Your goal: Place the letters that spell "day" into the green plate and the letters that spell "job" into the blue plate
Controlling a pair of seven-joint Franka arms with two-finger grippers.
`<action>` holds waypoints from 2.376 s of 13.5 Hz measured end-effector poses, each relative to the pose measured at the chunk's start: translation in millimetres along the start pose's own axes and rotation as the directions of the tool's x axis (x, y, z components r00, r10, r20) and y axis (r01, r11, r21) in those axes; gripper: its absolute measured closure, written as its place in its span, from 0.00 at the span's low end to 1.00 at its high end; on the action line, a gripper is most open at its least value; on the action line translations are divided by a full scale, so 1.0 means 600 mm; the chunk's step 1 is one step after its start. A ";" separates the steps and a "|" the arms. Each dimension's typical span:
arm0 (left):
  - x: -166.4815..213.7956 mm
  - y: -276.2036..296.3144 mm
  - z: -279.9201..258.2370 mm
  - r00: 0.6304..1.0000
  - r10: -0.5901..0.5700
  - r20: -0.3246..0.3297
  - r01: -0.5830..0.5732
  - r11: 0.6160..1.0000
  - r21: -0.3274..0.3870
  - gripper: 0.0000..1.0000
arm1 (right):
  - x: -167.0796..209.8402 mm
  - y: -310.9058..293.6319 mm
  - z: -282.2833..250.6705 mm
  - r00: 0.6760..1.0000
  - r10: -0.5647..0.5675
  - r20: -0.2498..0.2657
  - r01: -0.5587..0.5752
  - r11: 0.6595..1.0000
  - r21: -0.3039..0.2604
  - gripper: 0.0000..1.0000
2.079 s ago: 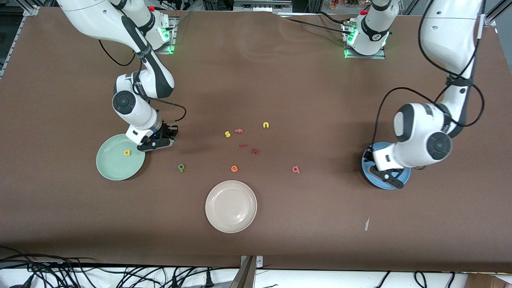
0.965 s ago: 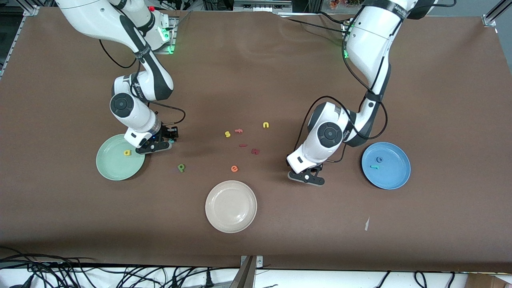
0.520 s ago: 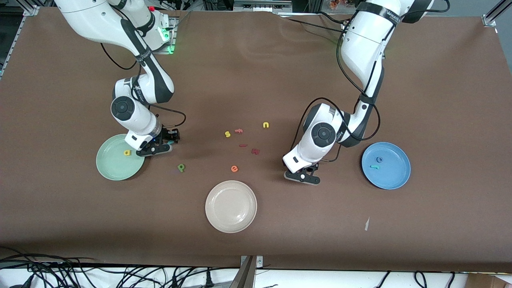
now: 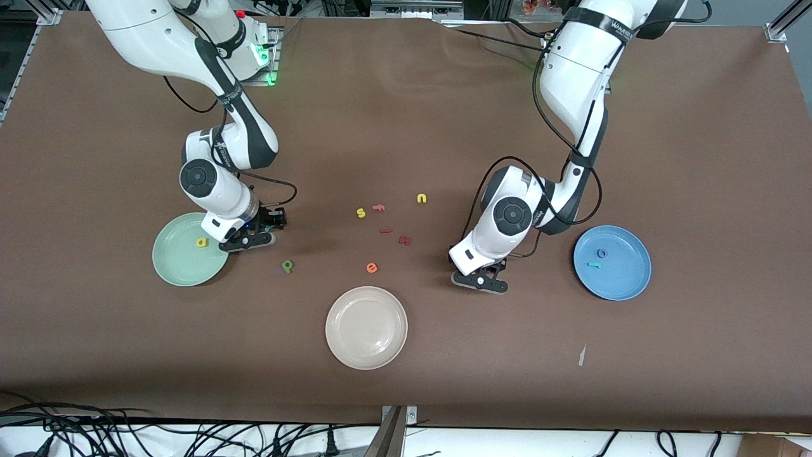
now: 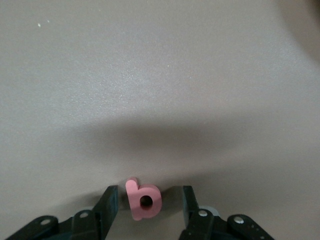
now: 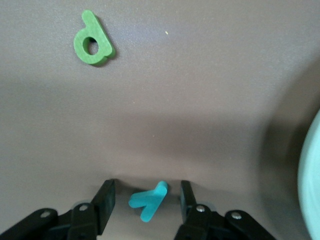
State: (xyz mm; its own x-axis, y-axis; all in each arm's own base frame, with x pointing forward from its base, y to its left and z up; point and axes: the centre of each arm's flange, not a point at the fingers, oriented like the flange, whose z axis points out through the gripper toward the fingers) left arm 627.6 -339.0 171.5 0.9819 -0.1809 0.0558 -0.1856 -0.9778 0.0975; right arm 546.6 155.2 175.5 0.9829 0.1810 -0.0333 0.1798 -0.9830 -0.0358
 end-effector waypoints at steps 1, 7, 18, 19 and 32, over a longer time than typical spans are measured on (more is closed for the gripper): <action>0.000 0.000 0.000 1.000 0.000 0.000 0.000 1.000 0.000 0.40 | 0.000 0.000 0.000 1.000 0.000 0.000 0.000 1.000 0.000 0.40; 0.007 -0.009 -0.006 1.000 0.004 -0.009 -0.003 1.000 0.009 0.71 | 0.000 0.002 -0.001 1.000 0.002 0.002 -0.002 1.000 -0.001 0.46; -0.003 -0.411 -0.230 0.969 0.163 0.184 -0.173 0.984 0.043 0.71 | 0.002 0.007 -0.004 1.000 0.006 0.001 -0.006 1.000 -0.002 0.66; -0.025 -0.461 -0.230 0.960 0.185 0.210 -0.200 0.978 0.053 0.71 | 0.002 0.007 -0.004 1.000 0.007 0.001 -0.007 1.000 -0.002 0.67; -0.133 -0.570 -0.269 0.970 0.156 0.185 -0.167 0.985 0.048 0.00 | 0.002 0.009 -0.004 1.000 0.009 0.001 -0.009 1.000 -0.003 0.86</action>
State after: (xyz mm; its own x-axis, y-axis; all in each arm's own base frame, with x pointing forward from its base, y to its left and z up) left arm 606.8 26.9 294.0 0.9308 -0.3473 -0.1144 -0.3452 -0.9378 0.0385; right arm 549.1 150.0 177.9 0.9845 0.1721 -0.0343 0.1710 -0.9847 -0.0328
